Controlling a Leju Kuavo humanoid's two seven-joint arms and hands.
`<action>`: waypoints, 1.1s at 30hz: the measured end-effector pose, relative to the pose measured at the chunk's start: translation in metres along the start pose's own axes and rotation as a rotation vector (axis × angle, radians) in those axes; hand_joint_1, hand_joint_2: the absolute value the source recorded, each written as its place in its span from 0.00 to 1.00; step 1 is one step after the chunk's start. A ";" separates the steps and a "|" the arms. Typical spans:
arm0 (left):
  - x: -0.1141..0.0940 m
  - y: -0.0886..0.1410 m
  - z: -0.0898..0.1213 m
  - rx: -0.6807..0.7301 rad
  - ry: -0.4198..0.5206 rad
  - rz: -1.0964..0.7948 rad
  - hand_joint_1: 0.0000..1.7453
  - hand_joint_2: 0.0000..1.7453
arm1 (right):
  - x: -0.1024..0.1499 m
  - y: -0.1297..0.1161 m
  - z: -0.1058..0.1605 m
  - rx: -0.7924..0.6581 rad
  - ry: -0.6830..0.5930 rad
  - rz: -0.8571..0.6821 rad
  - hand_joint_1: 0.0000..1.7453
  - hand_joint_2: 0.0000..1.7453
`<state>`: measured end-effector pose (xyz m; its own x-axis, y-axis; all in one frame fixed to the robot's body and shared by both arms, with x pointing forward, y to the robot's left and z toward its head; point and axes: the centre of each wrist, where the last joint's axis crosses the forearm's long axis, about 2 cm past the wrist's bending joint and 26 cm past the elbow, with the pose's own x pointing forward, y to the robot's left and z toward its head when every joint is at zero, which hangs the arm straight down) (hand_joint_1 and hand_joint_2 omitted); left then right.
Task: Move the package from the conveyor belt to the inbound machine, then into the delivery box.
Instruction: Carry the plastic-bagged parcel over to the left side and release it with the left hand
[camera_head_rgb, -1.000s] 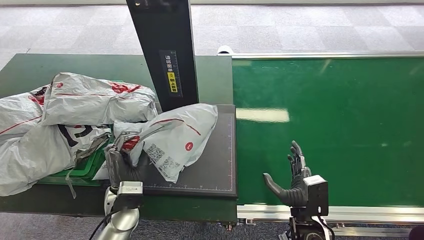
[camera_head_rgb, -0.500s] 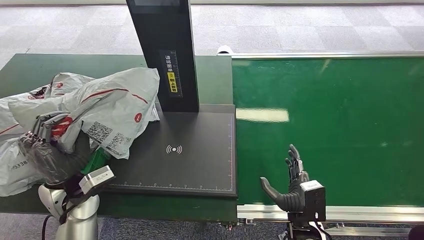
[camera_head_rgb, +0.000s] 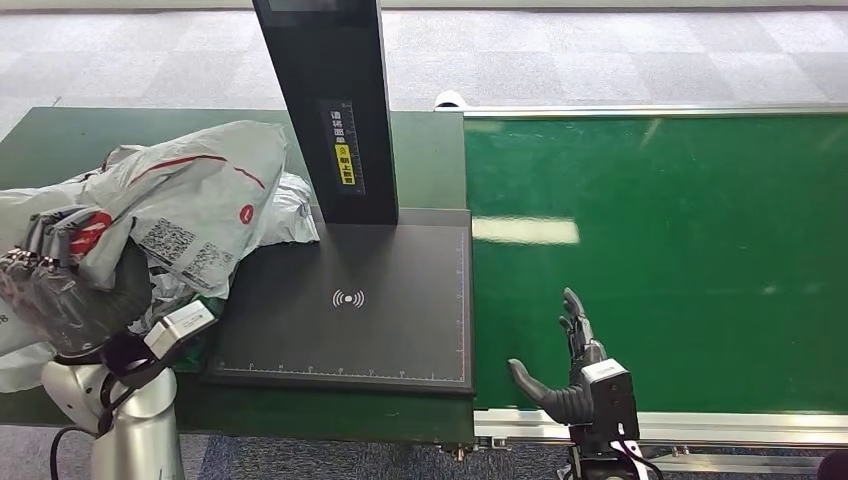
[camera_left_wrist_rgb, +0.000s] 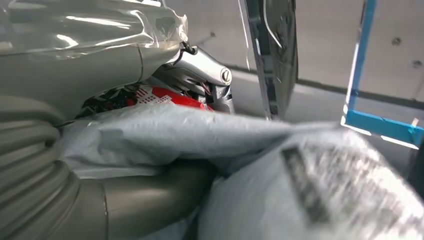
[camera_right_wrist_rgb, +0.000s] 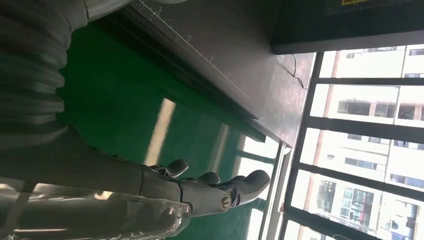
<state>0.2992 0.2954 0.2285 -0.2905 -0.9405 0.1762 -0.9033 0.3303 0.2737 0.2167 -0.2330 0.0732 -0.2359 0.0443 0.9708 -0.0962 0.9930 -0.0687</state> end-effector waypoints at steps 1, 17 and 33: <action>-0.003 0.000 -0.003 0.008 0.003 -0.015 1.00 0.00 | 0.000 0.000 0.000 0.002 -0.001 0.005 0.00 1.00; -0.041 -0.098 0.001 -0.471 0.453 -0.310 1.00 1.00 | 0.010 -0.011 0.014 -0.001 -0.009 0.048 0.00 1.00; -0.049 -0.115 0.002 -0.603 0.436 -0.367 0.00 0.00 | 0.018 -0.011 0.008 0.000 -0.012 0.055 0.00 1.00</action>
<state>0.4166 0.3029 0.1867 0.2500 -0.9226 0.2938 -0.5567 0.1113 0.8232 0.2056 -0.2442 0.0898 -0.2526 0.0976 0.9626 -0.0827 0.9891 -0.1220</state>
